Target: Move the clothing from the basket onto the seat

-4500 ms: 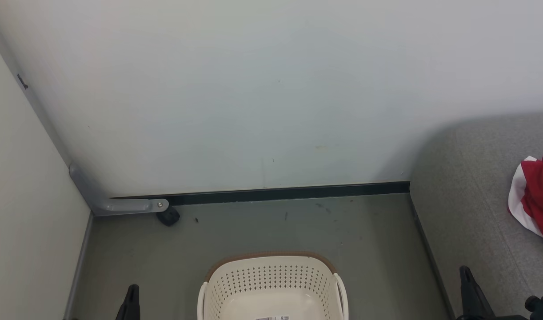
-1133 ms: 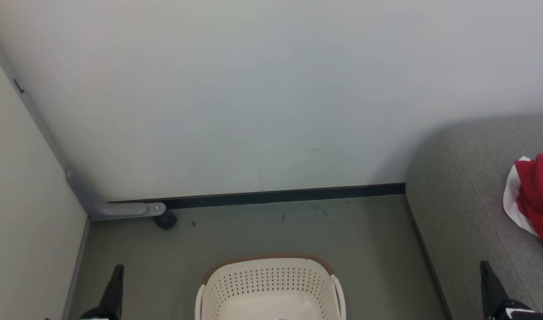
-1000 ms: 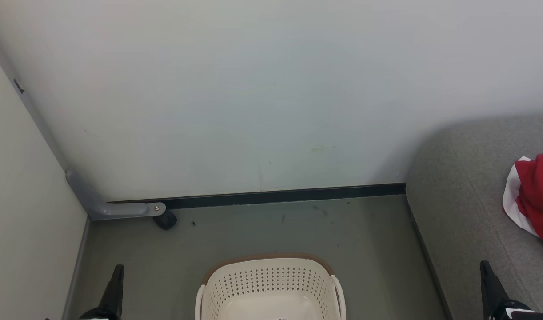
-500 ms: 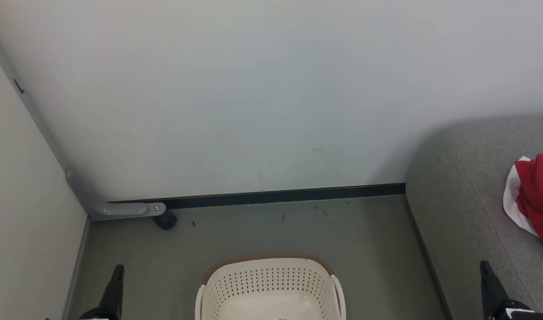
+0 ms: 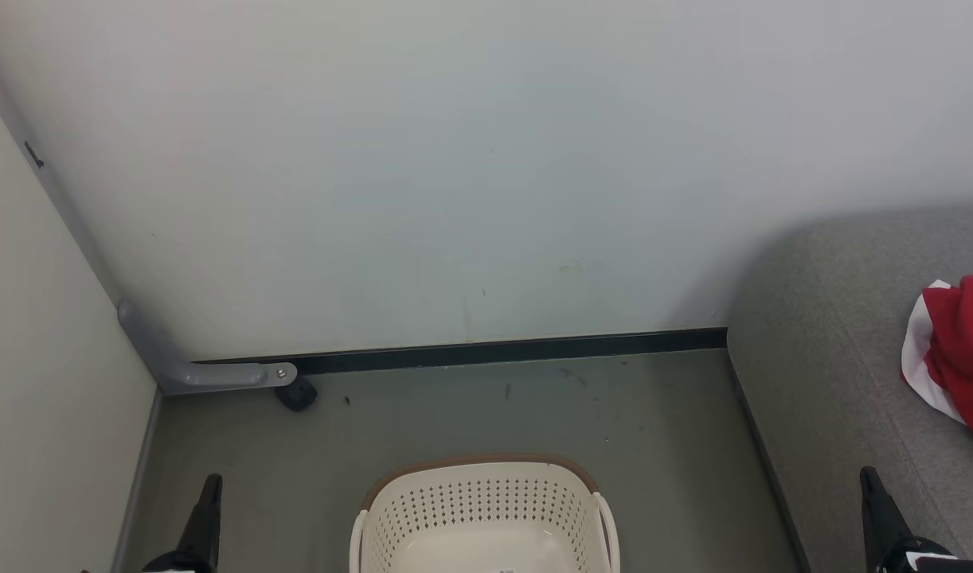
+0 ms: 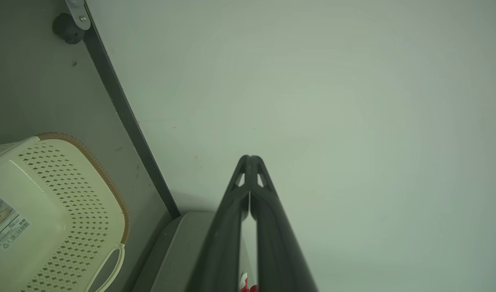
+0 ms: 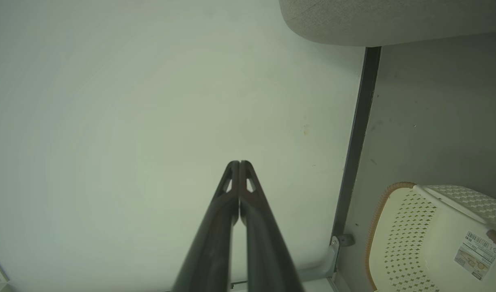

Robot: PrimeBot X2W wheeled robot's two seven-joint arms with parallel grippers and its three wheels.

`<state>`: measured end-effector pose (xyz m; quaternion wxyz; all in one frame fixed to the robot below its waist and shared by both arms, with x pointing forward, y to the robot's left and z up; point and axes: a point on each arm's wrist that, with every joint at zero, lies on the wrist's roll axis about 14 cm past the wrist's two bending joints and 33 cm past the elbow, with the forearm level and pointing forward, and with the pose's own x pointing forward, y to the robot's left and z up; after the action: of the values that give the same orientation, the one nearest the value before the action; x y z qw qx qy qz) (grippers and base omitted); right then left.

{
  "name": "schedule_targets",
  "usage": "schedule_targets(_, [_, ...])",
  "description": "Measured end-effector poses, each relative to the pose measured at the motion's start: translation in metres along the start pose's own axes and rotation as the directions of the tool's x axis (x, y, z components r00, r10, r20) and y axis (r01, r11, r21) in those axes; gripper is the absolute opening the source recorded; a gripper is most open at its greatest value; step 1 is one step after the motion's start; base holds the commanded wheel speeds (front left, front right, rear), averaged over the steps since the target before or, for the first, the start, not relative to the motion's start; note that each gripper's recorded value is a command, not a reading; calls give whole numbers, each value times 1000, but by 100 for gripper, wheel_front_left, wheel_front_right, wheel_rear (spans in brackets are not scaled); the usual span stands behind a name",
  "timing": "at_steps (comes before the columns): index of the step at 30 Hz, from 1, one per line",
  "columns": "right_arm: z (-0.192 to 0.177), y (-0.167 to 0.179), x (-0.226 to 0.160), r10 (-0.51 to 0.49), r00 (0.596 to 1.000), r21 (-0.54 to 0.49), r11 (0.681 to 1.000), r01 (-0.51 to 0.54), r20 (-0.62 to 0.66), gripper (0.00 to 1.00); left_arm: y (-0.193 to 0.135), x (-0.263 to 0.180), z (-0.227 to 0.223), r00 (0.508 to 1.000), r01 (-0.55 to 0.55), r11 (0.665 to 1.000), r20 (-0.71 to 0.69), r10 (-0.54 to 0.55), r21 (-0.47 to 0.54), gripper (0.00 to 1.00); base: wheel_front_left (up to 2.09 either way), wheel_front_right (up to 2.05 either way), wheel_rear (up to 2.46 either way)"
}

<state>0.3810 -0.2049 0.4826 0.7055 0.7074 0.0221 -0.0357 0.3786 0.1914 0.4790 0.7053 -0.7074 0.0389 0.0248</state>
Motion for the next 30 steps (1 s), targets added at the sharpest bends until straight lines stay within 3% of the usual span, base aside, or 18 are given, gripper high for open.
schedule_targets(30, [0,0,0,0,1000,0,1000,0,0,0,0,0,0,1000,-1,1000,0,1,0,0,0,0,0])
